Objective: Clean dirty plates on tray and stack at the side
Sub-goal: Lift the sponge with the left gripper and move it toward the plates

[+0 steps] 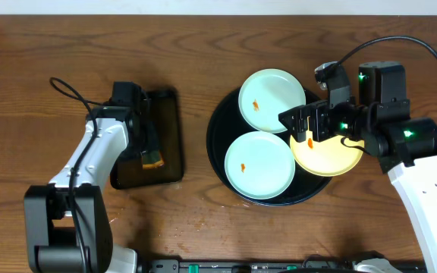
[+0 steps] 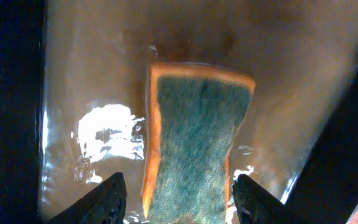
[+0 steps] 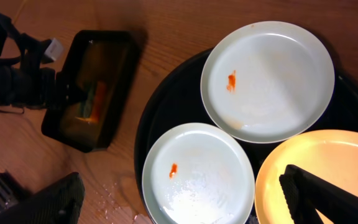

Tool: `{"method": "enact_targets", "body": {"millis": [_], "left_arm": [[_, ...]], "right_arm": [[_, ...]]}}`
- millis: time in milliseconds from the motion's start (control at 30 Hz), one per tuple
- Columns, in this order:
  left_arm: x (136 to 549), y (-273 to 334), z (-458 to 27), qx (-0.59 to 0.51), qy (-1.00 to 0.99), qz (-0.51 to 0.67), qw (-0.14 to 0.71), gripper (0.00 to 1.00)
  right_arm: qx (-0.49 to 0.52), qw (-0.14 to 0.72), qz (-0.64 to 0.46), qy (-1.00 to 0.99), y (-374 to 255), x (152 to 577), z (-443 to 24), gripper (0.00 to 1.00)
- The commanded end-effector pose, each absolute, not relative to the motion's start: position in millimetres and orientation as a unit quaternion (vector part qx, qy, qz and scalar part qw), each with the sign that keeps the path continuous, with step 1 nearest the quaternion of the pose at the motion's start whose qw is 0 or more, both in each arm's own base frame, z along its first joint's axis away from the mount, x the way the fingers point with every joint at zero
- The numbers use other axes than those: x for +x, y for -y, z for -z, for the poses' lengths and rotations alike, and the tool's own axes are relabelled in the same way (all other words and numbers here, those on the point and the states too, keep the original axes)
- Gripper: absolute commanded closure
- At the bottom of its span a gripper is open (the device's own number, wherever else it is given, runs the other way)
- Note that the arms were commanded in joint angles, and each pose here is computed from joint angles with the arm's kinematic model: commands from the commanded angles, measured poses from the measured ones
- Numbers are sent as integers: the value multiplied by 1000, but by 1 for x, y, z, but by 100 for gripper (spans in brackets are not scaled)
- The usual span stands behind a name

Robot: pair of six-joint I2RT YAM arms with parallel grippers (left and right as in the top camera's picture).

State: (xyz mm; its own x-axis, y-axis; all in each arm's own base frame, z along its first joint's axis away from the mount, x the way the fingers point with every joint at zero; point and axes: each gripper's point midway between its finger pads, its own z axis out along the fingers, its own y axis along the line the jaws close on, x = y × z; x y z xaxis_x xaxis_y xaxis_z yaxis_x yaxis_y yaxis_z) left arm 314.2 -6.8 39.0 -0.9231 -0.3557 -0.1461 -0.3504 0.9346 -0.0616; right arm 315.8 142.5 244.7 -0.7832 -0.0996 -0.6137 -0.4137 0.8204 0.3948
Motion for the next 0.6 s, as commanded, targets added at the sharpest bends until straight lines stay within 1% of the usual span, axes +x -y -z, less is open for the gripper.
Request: {"method": "enact_targets", "body": {"millis": [0, 67, 133, 200, 233, 267, 400, 500, 567], "left_arm": [[309, 3, -21, -178, -982, 3, 62, 50], [306, 5, -11, -177, -983, 7, 52, 56], [299, 12, 6, -176, -984, 25, 29, 65], [297, 14, 12, -176, -984, 28, 17, 78], [296, 14, 14, -177, -984, 28, 13, 81], [296, 14, 14, -177, -984, 27, 12, 92], [300, 14, 5, -176, -984, 29, 21, 93], [307, 14, -16, -175, -983, 32, 33, 92], [311, 14, -35, -171, -984, 34, 45, 93]], "right_arm": [[-142, 302, -272, -902, -145, 316, -253, 1], [-142, 302, -272, -903, -145, 316, -253, 1], [-142, 302, -272, -902, -145, 316, -252, 1], [-142, 302, -272, -903, -145, 316, -252, 1], [-141, 301, -272, -903, -145, 317, -252, 1], [-141, 301, -271, -904, -145, 317, -251, 1], [-125, 289, -246, -917, -138, 322, -237, 2], [-91, 254, -231, -935, -134, 322, -214, 9], [-74, 215, -230, -946, -133, 317, -196, 14]]}}
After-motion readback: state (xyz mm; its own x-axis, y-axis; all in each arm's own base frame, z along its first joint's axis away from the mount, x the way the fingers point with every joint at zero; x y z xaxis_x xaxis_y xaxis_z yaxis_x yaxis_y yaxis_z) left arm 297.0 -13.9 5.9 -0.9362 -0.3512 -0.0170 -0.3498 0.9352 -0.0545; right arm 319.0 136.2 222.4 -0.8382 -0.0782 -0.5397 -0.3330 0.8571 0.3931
